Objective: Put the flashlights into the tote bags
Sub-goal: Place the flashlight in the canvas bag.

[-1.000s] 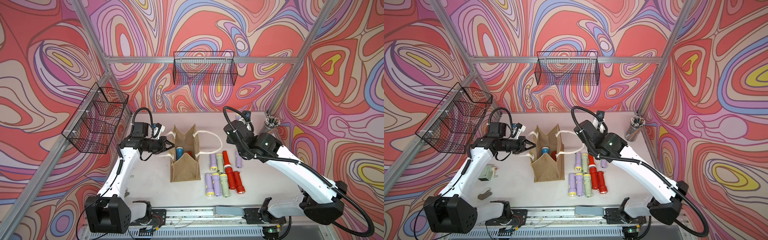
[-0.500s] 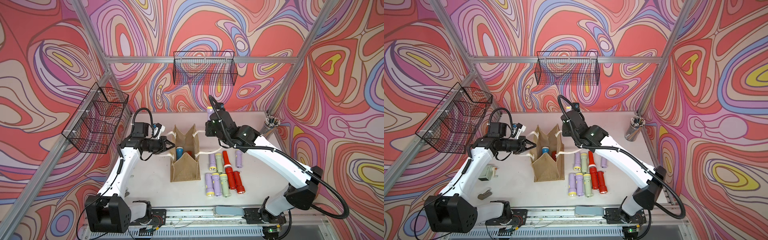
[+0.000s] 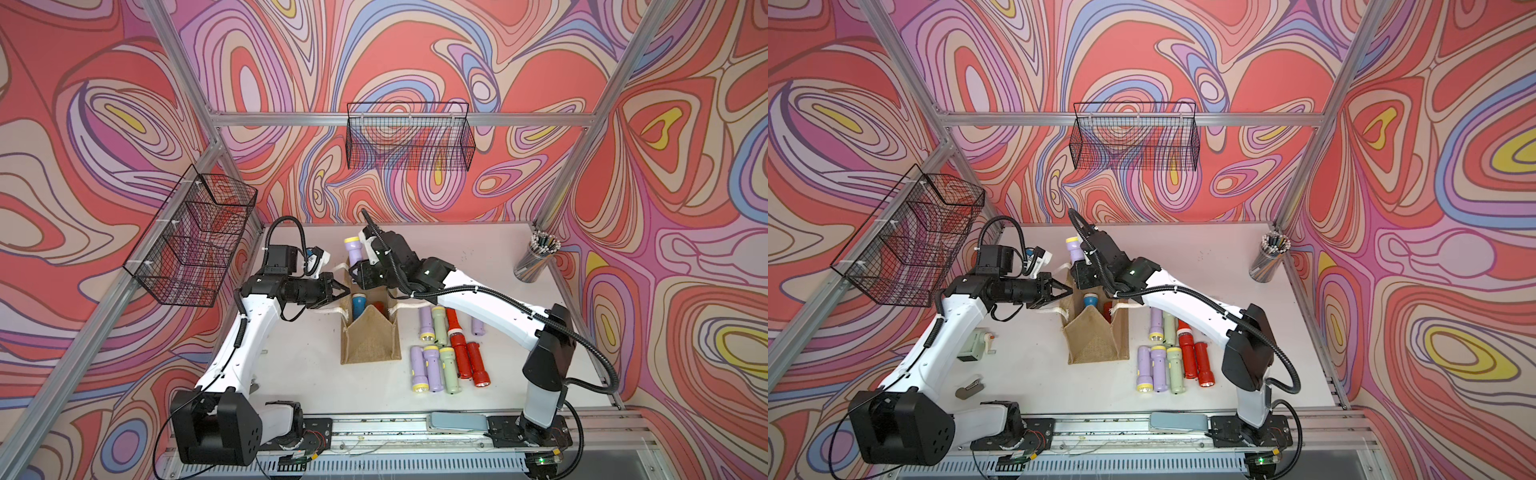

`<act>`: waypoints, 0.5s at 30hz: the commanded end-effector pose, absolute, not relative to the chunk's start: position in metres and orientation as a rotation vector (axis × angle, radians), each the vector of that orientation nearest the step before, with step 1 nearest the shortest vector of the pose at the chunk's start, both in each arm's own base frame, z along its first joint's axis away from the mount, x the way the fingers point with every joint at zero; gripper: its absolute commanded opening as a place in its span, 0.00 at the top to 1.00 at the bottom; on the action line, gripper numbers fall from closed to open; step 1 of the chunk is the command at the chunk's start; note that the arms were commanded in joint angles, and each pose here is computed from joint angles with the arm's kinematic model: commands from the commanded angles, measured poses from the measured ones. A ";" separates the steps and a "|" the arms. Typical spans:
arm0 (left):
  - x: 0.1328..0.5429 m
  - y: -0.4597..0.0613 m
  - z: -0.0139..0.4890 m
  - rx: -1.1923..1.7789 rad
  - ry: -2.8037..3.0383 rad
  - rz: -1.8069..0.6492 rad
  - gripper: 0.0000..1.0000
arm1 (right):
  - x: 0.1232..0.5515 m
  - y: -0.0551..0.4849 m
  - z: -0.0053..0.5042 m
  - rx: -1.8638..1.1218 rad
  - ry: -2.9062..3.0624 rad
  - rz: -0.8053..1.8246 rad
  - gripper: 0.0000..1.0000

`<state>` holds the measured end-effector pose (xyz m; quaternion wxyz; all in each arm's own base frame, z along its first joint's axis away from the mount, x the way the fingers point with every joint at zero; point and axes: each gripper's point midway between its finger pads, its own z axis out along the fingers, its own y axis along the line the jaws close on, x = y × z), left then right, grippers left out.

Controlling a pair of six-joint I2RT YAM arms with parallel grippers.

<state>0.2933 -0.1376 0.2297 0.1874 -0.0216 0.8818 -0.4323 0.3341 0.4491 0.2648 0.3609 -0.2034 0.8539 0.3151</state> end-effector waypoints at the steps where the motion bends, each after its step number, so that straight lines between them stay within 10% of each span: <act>1: 0.293 -0.147 0.240 -0.029 2.430 -1.318 0.94 | 0.328 0.464 0.268 -0.601 2.161 0.860 0.84; 15: 0.300 -0.142 0.242 -0.080 2.413 -1.340 0.95 | 0.302 0.406 0.194 -0.510 2.402 0.666 0.85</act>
